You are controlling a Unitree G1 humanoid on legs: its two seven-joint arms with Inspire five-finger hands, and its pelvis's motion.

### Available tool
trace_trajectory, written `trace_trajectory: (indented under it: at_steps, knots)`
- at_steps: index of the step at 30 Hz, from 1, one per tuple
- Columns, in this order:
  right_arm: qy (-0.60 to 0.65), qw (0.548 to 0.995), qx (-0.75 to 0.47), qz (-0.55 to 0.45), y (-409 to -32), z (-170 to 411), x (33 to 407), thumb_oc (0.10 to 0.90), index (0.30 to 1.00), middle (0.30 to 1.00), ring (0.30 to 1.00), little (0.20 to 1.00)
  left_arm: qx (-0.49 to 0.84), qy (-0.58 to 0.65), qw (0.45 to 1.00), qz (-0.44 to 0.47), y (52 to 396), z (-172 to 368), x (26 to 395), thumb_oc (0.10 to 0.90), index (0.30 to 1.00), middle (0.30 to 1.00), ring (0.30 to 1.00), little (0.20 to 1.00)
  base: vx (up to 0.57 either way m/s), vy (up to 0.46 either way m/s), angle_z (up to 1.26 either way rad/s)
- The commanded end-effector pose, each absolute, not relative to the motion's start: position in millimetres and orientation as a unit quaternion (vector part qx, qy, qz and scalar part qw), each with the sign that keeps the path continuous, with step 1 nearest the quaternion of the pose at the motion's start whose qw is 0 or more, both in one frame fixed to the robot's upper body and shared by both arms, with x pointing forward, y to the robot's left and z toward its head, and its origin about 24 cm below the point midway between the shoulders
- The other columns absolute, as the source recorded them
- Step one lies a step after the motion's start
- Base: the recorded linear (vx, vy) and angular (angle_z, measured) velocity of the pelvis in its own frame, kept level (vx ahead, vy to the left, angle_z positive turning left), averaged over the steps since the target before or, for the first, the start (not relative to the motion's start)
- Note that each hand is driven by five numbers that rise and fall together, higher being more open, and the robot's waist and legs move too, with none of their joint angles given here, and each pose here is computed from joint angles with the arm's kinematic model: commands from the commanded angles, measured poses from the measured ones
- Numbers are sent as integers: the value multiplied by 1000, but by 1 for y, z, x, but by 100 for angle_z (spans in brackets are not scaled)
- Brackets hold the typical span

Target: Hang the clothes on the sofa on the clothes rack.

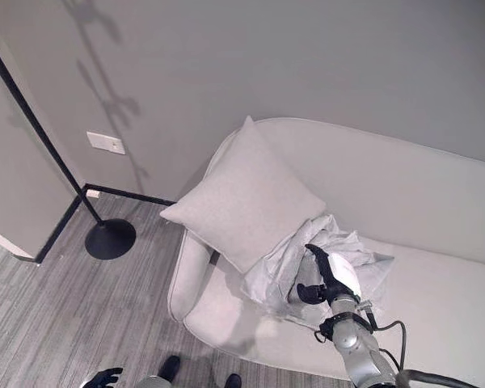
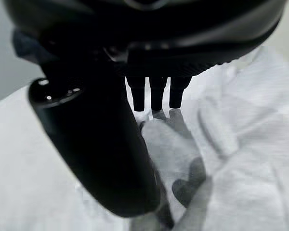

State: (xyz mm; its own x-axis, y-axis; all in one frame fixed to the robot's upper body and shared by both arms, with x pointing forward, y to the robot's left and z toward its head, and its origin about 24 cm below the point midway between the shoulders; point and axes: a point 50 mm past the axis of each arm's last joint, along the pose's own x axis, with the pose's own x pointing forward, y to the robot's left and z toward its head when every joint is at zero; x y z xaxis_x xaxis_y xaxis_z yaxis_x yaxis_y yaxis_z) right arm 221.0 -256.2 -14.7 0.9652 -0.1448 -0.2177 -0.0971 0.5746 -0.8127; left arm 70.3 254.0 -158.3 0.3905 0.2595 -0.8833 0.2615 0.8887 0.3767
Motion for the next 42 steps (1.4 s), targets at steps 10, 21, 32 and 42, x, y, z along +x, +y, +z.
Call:
trace_trajectory:
  at_steps: [10, 21, 32, 42]
  knots:
    - [67, 855, -512, 38, -255, 14, 225, 800, 900, 900, 900, 900, 233, 545, 805, -6, 245, -160, 79, 800, 900, 900, 900, 900, 1, 8, 4]
    - [99, 821, -556, 86, -251, -7, 221, 800, 900, 900, 900, 900, 240, 536, 809, -13, 242, -160, 83, 800, 900, 900, 900, 900, -6, 9, 2]
    - [165, 772, -595, 152, -249, -44, 213, 800, 900, 900, 900, 900, 254, 527, 811, -25, 241, -158, 88, 800, 900, 900, 900, 900, -2, 11, 4]
    - [202, 754, -596, 188, -239, -65, 216, 400, 300, 300, 300, 300, 278, 515, 810, -34, 243, -156, 97, 800, 900, 900, 900, 900, 7, 10, 10]
